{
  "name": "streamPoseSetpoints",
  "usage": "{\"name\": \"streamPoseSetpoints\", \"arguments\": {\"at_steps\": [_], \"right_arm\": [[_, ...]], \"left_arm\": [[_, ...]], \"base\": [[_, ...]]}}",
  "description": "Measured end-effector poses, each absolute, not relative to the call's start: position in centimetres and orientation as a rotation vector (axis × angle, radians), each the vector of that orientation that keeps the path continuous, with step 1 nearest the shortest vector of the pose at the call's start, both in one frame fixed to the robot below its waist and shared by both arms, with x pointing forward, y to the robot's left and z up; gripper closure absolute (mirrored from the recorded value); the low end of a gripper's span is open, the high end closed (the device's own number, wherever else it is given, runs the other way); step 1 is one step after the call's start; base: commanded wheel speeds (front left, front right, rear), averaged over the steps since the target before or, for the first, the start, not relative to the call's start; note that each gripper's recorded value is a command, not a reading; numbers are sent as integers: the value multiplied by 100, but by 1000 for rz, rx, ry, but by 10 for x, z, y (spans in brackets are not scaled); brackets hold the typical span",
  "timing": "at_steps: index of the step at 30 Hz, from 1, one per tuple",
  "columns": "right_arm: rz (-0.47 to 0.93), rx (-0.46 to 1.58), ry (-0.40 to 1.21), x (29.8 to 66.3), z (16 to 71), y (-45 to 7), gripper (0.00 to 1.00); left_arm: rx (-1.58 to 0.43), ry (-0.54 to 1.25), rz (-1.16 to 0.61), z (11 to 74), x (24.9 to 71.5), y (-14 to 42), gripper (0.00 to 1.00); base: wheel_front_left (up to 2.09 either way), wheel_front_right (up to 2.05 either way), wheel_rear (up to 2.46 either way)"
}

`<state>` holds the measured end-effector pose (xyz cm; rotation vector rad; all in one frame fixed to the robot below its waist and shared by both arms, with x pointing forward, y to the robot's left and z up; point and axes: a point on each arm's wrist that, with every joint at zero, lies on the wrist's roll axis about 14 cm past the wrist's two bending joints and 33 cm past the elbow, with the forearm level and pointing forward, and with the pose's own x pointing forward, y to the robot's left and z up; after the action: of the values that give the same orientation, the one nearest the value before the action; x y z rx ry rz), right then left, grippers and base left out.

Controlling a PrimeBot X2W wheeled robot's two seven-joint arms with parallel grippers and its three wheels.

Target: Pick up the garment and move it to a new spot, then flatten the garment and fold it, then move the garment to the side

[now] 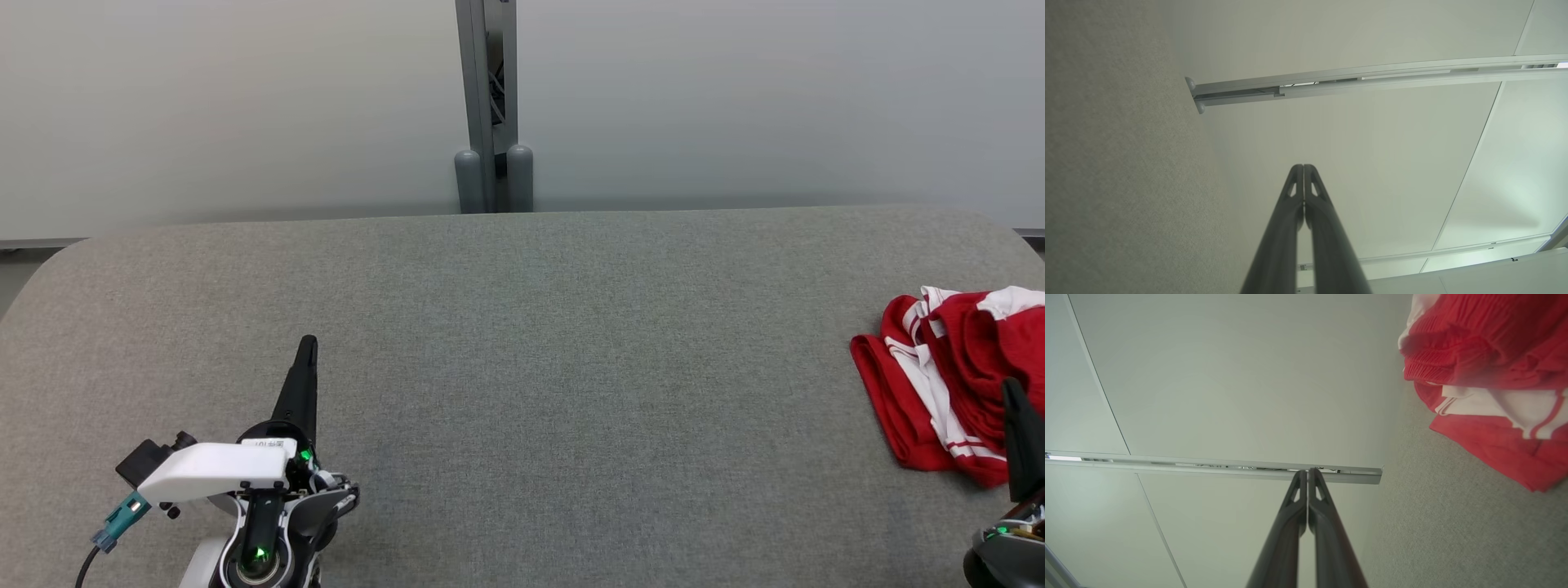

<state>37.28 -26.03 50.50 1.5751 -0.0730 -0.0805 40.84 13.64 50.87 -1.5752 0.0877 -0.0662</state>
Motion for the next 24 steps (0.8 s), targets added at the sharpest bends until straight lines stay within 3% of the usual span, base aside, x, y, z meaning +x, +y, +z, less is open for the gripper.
{"name": "streamPoseSetpoints", "arguments": {"at_steps": [24], "right_arm": [[-80, 1575, -73, 373, 505, -260, 100]], "left_arm": [[-1575, 88, -66, 509, 408, 136, 100]], "base": [[0, 0, 0]]}}
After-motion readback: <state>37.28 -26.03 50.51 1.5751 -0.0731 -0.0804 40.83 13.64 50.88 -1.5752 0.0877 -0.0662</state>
